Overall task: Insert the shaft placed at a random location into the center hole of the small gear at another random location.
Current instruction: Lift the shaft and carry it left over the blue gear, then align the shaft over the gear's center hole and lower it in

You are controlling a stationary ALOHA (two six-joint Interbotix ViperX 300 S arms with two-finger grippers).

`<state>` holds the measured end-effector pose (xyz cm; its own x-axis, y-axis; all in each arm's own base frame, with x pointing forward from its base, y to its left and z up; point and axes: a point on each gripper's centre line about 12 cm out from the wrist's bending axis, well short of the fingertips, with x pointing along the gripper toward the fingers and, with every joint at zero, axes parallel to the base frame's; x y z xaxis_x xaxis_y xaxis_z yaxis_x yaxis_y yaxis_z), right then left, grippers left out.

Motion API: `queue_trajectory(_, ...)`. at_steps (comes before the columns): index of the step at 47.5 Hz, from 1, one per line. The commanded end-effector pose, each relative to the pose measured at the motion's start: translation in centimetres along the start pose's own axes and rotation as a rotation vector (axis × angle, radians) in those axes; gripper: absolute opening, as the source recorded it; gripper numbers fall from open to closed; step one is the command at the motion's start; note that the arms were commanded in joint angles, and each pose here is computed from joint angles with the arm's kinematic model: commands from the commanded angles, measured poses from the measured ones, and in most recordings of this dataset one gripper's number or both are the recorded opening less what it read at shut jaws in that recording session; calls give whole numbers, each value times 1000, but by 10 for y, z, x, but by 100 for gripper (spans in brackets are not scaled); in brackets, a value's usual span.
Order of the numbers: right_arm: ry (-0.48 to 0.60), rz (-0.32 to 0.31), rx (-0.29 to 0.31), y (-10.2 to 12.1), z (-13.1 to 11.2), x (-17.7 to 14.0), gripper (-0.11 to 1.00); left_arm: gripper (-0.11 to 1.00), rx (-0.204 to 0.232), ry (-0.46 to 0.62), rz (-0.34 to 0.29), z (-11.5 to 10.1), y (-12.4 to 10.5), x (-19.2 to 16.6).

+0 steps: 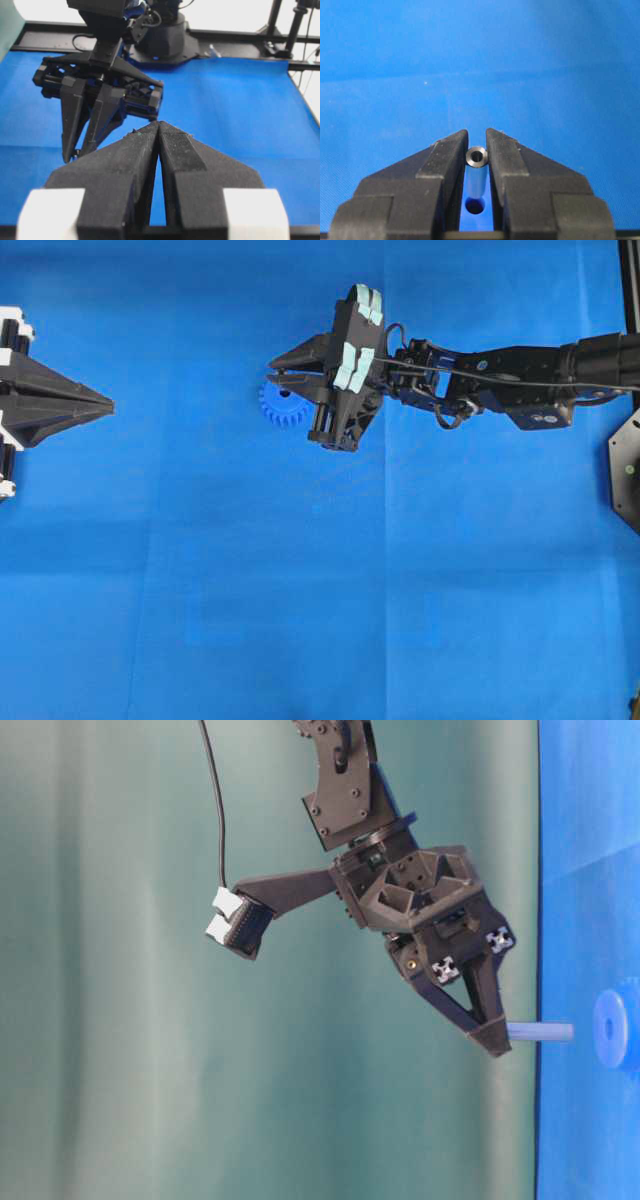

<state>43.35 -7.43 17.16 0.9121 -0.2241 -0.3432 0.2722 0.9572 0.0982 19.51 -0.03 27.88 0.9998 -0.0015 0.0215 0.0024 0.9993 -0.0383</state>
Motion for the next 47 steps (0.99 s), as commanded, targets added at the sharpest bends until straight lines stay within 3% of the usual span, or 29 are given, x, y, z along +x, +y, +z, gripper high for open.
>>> queue_trajectory(1,-35,6,1,2,13,-2,3,0,1,-12,-1,4,0,1)
queue_trajectory(17,-3,-9,7,-1,-9,10,3,0,1,-12,-1,4,0,1)
queue_trajectory(47,17,-24,16,-4,-26,17,3,0,1,-12,-1,4,0,1)
